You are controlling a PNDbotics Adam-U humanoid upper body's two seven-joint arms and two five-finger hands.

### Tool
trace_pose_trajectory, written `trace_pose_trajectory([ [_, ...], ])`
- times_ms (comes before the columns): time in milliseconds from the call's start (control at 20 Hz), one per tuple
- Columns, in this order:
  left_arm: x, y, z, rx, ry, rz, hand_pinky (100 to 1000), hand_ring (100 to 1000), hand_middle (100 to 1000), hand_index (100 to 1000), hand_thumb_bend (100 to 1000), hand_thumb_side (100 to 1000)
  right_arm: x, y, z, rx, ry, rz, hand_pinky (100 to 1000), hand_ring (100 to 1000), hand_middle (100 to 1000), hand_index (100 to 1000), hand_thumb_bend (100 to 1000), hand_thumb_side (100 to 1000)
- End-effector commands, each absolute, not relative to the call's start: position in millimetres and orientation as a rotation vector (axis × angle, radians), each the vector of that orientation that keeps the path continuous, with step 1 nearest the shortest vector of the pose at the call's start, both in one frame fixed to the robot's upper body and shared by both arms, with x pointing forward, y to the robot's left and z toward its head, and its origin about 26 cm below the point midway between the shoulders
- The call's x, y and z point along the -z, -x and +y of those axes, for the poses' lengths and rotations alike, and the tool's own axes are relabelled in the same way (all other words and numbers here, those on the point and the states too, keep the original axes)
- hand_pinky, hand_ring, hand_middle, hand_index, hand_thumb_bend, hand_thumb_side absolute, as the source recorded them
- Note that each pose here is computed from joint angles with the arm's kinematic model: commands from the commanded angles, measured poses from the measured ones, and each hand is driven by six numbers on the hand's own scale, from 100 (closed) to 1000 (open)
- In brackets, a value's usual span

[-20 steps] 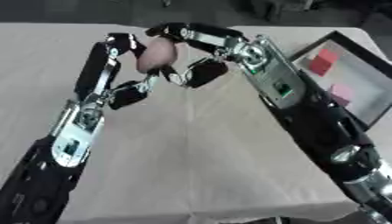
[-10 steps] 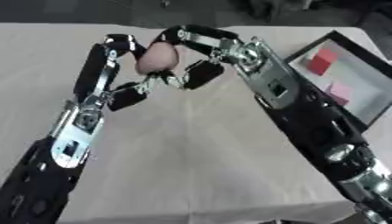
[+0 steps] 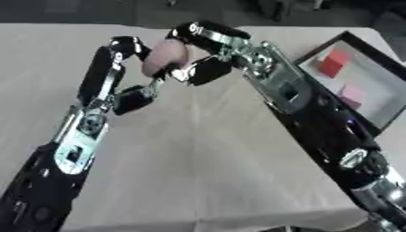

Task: Pick up the objects with one hand, pass them to the other hand, and then place them into the box on the other side of the table.

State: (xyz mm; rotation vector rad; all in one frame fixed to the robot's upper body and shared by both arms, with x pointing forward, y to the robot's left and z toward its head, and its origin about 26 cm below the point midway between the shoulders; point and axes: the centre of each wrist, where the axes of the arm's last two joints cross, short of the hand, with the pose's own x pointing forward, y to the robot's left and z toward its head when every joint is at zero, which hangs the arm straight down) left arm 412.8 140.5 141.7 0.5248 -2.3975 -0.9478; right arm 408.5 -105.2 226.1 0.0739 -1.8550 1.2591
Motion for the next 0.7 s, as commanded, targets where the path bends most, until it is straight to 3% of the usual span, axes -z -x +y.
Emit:
trace_pose_trajectory([
  [50,-147.6,-415.6,145.0,0.944,-0.598,-2.362,763,604,581,816,616,329,-244.1,-404.3,-111.8,-1.258,-0.051,-1.902,1000,871,673,603,100,100],
  [100,-146.7,-416.2,146.7,0.940,-0.623,-2.337,783,629,613,857,670,427,-245.3,-403.6,-115.3,-1.252,-0.043,-1.905,1000,870,672,602,100,100],
  [300,-143.7,-418.0,152.1,0.879,-0.707,-2.258,789,636,620,880,732,613,-249.5,-400.1,-125.3,-1.225,-0.024,-1.915,1000,870,674,605,100,100],
  [700,-143.4,-418.6,164.1,0.752,-0.761,-2.195,775,611,585,825,668,577,-259.6,-394.8,-149.3,-1.130,0.009,-1.945,1000,869,680,615,100,100],
])
